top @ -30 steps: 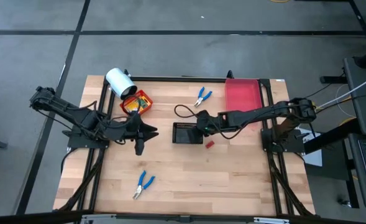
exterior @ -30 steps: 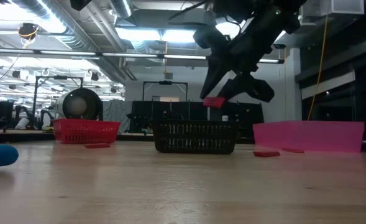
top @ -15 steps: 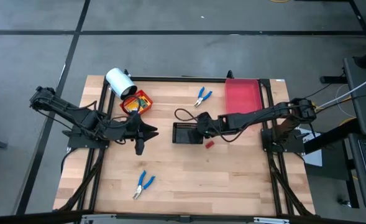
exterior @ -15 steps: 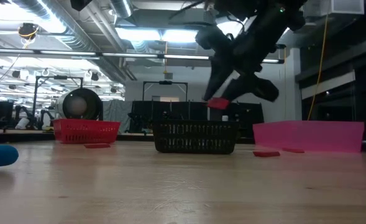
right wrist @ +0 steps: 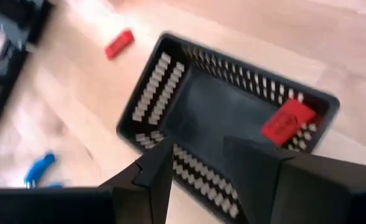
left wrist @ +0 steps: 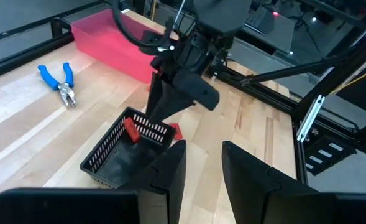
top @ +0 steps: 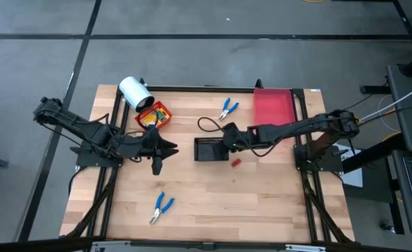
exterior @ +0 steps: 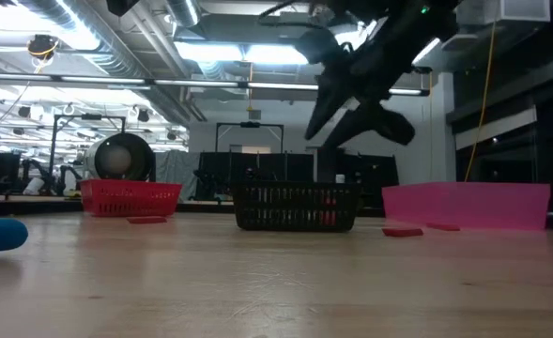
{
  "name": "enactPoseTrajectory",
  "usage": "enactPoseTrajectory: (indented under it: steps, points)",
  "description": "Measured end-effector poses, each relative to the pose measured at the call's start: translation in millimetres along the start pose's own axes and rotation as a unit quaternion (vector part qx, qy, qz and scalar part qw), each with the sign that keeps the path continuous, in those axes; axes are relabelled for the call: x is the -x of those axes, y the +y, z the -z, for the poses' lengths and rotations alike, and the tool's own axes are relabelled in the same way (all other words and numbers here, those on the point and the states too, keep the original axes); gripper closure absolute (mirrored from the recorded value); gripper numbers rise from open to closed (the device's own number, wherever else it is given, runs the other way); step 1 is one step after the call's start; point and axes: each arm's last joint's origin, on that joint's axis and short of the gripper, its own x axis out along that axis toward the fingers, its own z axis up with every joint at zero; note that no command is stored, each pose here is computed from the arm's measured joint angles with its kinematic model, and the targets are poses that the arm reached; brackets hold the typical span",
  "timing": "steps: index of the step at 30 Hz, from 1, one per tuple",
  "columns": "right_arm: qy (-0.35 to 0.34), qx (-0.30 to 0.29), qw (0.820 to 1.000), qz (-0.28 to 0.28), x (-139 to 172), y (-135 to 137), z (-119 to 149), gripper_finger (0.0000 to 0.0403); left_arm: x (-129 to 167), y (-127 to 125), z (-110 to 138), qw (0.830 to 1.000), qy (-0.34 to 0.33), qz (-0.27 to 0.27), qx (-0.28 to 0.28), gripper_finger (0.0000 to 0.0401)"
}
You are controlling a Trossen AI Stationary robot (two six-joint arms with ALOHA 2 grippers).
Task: Pick & Place School Supplies
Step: Put the red eraser into the black bin
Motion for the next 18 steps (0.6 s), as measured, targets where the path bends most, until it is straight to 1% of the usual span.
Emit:
enactPoseTrajectory:
  steps: [2, 4, 6, 7, 9, 11, 13, 14, 15, 18]
  points:
    - [0.021, 0.028, 0.999, 0.002, 9.8, 1.3, 6.9, 0.0257, 0.0, 0.2, 0.6, 1.000, 0.004, 0.001, 0.000, 0.0301]
    - [0.040, 0.069, 0.997, -0.004, 24.6, 4.7, 17.1, 0.0257, 0.0, 0.5, 1.4, 1.000, 0.010, 0.002, -0.002, 0.0301]
    - [0.060, 0.123, 0.991, -0.006, 39.8, 7.9, 31.4, 0.0257, 0.4, 1.2, 3.3, 1.000, 0.018, -0.002, -0.007, 0.0301]
    - [0.072, 0.159, 0.985, 0.000, 45.2, 8.4, 40.5, 0.0257, 0.7, 1.4, 4.2, 1.000, 0.021, -0.003, -0.010, 0.0301]
    - [0.098, 0.250, 0.963, 0.031, 52.1, 5.0, 61.0, 0.0257, 0.8, 1.9, 4.9, 1.000, 0.024, -0.006, -0.009, 0.0301]
    - [0.107, 0.340, 0.933, 0.055, 55.6, 0.9, 78.1, 0.0257, 0.8, 2.2, 5.3, 1.000, 0.025, -0.008, -0.010, 0.0301]
    - [0.107, 0.410, 0.903, 0.065, 51.1, -6.0, 89.5, 0.0257, 0.8, 2.4, 5.1, 1.000, 0.022, -0.012, -0.010, 0.0301]
    - [0.109, 0.433, 0.891, 0.075, 48.7, -12.1, 93.4, 0.0257, 0.8, 2.4, 5.1, 1.000, 0.022, -0.012, -0.012, 0.0301]
    - [0.106, 0.443, 0.887, 0.078, 45.6, -16.6, 95.4, 0.0257, 0.8, 2.5, 5.0, 1.000, 0.021, -0.013, -0.012, 0.0301]
    - [0.100, 0.434, 0.893, 0.069, 34.3, -28.8, 98.5, 0.0257, 0.8, 2.5, 4.9, 1.000, 0.020, -0.013, -0.011, 0.0301]
